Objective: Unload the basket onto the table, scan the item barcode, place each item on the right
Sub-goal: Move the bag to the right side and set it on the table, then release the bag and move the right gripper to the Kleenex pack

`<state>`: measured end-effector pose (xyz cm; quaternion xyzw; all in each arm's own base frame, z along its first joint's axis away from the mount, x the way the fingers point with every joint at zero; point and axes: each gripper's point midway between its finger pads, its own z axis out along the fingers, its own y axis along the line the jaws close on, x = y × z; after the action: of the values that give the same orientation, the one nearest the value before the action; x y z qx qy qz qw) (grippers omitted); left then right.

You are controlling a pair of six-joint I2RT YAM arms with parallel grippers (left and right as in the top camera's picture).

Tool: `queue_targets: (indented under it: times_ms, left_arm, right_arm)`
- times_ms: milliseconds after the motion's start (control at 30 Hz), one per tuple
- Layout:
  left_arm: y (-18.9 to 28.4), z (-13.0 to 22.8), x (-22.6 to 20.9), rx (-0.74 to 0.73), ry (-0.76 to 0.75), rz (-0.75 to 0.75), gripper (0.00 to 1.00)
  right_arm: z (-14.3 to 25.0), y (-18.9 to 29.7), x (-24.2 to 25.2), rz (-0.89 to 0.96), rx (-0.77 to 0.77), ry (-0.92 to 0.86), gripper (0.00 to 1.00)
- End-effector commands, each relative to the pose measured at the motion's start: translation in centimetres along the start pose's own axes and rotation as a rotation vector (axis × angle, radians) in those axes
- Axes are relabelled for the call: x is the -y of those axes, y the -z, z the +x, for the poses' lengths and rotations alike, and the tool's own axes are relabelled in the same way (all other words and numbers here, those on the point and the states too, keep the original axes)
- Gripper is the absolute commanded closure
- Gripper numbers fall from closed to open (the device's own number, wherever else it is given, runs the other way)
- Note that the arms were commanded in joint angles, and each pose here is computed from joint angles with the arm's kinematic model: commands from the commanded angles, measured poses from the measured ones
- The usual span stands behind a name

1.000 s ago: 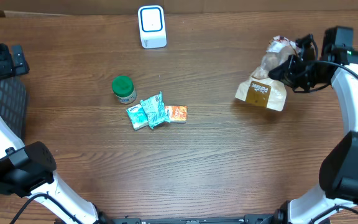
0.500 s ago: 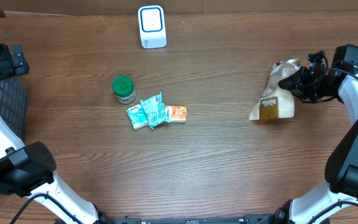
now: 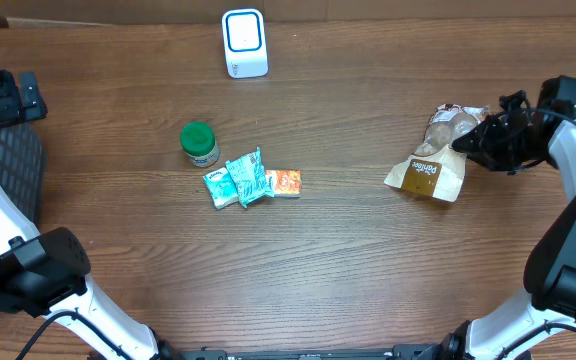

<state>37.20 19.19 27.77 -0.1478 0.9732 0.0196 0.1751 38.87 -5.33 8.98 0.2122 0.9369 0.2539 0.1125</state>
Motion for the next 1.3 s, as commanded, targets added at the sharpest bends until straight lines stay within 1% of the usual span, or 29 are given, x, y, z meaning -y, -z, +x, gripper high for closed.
queue_targets:
  times_ms: [0,167,267,400,567,633,667,733,833,967,1067,1167,1267]
  left_arm:
    - [1.6,-0.2,-0.1,0.046,-0.021,-0.012,0.0]
    - [1.6,-0.2,-0.1,0.046,-0.021,-0.012,0.0]
    - [1.6,-0.2,-0.1,0.046,-0.021,-0.012,0.01]
    - [1.6,-0.2,-0.1,0.046,-0.021,-0.012,0.01]
    - [1.6,-0.2,-0.1,0.046,-0.021,-0.012,0.0]
    - [1.6,-0.2,-0.1,0.046,-0.021,-0.012,0.0]
    - [1.6,-0.2,-0.1,0.046,-0.021,-0.012,0.0]
    - [1.6,-0.2,-0.1,0.046,-0.021,-0.012,0.01]
    - [1.6,-0.2,-0.1,0.046,-0.021,-0.012,0.0]
    - [1.6,-0.2,-0.1,0.046,-0.021,-0.012,0.01]
    - [1.6,-0.2,-0.1,0.046,-0.021,-0.012,0.0]
    - [1.6,-0.2,-0.1,0.046,-0.021,-0.012,0.0]
    - [1.6,-0.2,-0.1,0.046,-0.021,-0.012,0.01]
  right_arm:
    - [-3.0,3.7,-0.3,0.057,0.09,0.016,0.74]
    - [-3.1,7.5,-0.9,0.188,0.084,0.017,0.69]
    - [-2.6,8.1,-3.1,0.162,0.064,0.043,0.69]
    - [-1.1,6.4,-6.9,0.064,0.005,0.104,0.68]
    - [0.5,2.2,-11.4,0.034,-0.023,0.256,0.67]
    - [0.9,0.0,-11.8,0.082,-0.011,0.226,0.67]
    - [1.1,-1.8,-11.5,0.139,0.011,0.182,0.67]
    - [1.5,-4.1,-11.0,0.186,0.034,0.15,0.68]
    - [2.4,-6.8,-10.4,0.209,0.042,0.136,0.68]
    - [4.0,-9.4,-8.4,0.228,0.009,0.111,0.68]
    - [4.7,-10.1,-6.8,0.261,-0.019,0.089,0.68]
    - [4.7,-9.4,-5.1,0.317,-0.024,0.061,0.72]
    - [4.7,-8.6,-3.5,0.355,-0.035,0.026,0.72]
